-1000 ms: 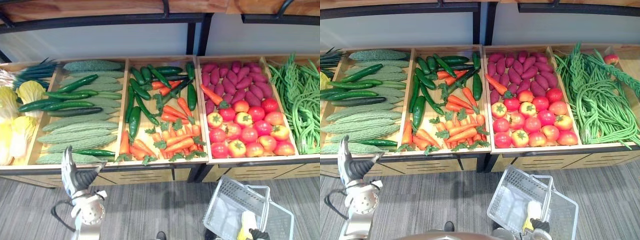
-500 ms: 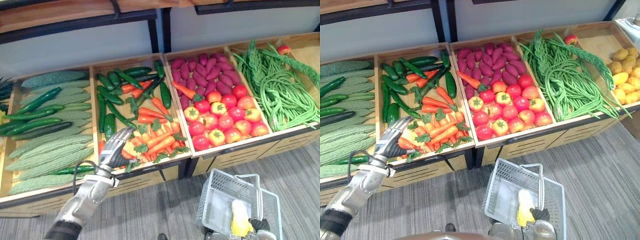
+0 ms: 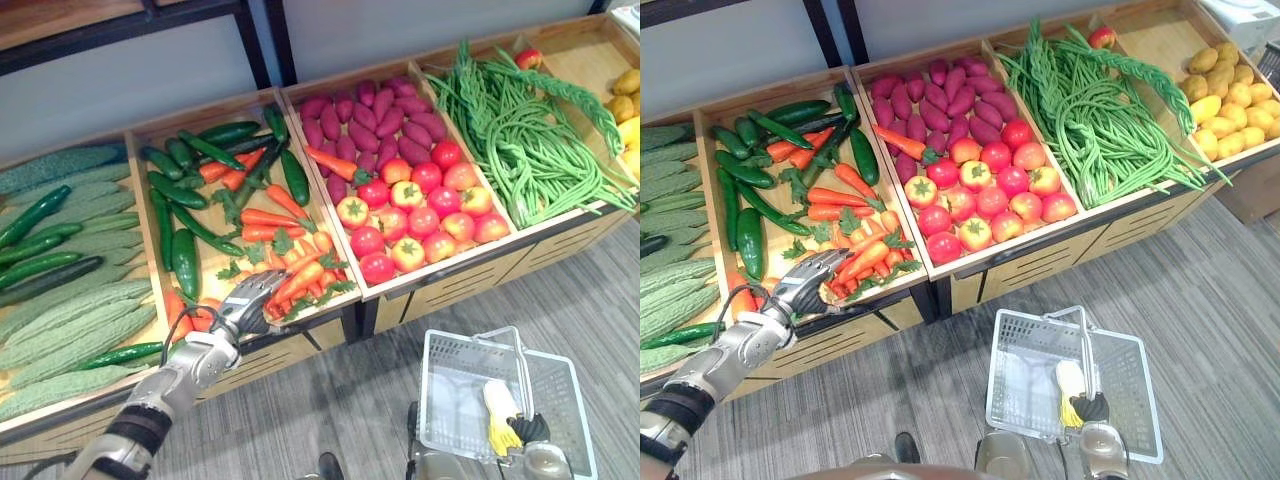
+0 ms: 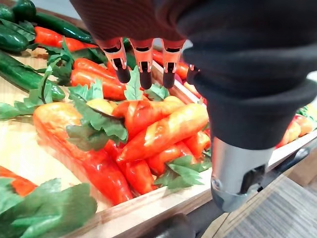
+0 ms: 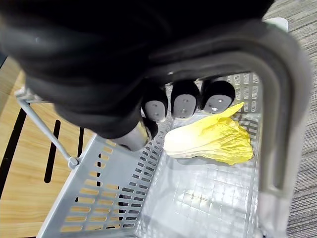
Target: Pick vegetable in the basket
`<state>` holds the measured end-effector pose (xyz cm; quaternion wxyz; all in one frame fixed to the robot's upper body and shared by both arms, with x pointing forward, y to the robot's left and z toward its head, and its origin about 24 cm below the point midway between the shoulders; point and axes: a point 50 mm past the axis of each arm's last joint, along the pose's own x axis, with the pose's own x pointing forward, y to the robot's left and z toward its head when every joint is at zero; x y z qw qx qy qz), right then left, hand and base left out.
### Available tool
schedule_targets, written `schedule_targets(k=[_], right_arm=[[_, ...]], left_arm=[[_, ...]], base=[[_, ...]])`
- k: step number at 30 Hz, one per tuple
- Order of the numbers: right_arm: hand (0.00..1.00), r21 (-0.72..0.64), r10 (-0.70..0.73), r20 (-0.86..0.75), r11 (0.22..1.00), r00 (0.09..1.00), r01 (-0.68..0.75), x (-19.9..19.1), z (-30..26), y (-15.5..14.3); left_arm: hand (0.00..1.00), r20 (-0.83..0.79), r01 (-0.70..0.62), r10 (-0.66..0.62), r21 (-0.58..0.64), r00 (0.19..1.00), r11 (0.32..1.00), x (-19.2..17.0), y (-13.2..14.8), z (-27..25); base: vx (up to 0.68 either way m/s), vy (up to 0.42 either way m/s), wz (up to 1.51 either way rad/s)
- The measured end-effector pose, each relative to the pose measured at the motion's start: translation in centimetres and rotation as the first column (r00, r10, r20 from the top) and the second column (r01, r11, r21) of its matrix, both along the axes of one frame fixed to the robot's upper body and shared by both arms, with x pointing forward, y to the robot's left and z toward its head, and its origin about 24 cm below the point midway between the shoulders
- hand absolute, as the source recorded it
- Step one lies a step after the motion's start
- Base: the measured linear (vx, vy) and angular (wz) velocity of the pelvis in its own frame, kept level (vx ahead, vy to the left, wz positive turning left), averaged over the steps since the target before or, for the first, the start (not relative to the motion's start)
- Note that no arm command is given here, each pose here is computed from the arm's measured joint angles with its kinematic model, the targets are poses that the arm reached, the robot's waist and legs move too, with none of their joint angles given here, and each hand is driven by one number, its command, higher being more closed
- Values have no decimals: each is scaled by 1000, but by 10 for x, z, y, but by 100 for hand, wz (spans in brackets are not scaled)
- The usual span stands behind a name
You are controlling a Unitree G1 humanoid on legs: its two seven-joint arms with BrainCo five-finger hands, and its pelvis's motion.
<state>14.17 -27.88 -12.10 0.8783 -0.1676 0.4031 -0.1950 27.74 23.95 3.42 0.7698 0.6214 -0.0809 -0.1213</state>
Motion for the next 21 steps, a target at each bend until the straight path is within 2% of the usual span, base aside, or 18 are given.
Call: schedule_targets(k=[9, 21], right_arm=[[100, -4, 4, 23, 1000, 1000, -4, 5, 3, -1], [100, -10, 7, 52, 1000, 999, -7, 10, 7, 0]], left_arm=[[0, 93, -70, 71, -16, 993, 997, 22, -3, 17], [0, 157, -163, 169, -50, 973, 985, 30, 3, 27]], base=[[-5, -17, -8], [-6, -15, -1]])
